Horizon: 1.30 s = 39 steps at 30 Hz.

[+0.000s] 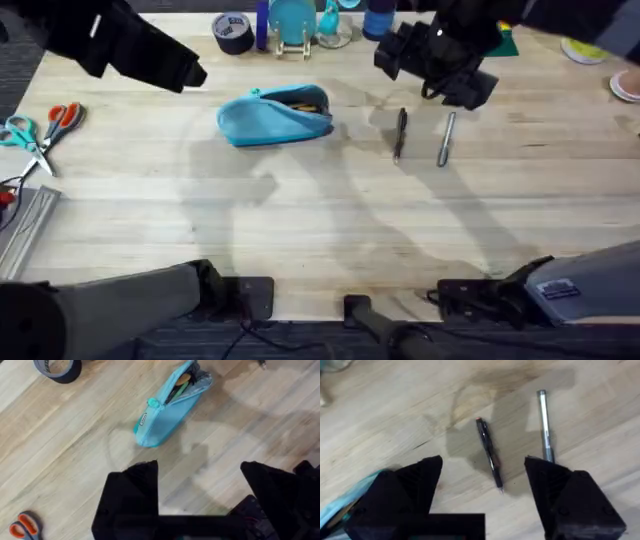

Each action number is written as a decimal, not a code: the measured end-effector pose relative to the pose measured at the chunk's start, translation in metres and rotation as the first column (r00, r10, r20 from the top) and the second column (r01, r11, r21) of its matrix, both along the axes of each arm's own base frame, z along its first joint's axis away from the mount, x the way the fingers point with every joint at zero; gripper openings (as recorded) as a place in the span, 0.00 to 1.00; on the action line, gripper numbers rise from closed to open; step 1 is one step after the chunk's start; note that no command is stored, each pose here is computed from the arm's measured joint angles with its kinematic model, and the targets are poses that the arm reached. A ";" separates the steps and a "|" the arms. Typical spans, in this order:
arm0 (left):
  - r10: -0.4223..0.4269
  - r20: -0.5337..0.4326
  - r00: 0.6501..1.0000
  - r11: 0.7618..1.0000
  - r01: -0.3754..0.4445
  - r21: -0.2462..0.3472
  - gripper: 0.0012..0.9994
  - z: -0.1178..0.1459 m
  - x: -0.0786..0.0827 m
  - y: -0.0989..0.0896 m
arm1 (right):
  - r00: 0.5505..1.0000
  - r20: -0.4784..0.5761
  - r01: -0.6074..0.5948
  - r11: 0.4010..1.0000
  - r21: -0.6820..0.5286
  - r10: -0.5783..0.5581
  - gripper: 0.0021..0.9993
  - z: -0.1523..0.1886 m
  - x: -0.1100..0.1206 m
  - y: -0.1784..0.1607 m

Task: Unzip the bag, pick up the pens from the table one at a time and place them inside, then zip the bag closed.

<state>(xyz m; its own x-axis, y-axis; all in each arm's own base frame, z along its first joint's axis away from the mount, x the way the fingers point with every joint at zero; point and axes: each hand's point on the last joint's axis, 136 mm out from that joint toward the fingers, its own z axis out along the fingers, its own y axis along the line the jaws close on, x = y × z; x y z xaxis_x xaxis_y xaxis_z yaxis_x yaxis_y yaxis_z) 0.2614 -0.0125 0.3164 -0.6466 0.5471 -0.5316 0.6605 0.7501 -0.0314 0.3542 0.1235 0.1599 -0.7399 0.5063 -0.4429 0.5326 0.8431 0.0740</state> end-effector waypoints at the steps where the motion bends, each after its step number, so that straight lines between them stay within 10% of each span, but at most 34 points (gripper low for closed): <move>1: 0.000 0.000 1.000 1.000 0.000 0.000 1.00 0.000 0.000 0.000 | 1.000 -0.004 0.007 1.000 0.000 -0.007 1.00 -0.004 0.000 0.000; 39: 0.000 0.000 1.000 1.000 0.000 0.000 1.00 0.000 0.000 0.000 | 0.963 -0.270 0.013 1.000 0.025 -0.006 0.99 -0.119 0.001 0.020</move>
<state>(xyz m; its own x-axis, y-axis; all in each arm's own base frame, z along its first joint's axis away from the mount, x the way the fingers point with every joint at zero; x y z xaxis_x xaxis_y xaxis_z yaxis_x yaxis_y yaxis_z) 0.2613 -0.0125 0.3164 -0.6466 0.5470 -0.5317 0.6604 0.7503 -0.0313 0.3551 0.1440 0.0414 -0.8252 0.5227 -0.2139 0.5439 0.8375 -0.0517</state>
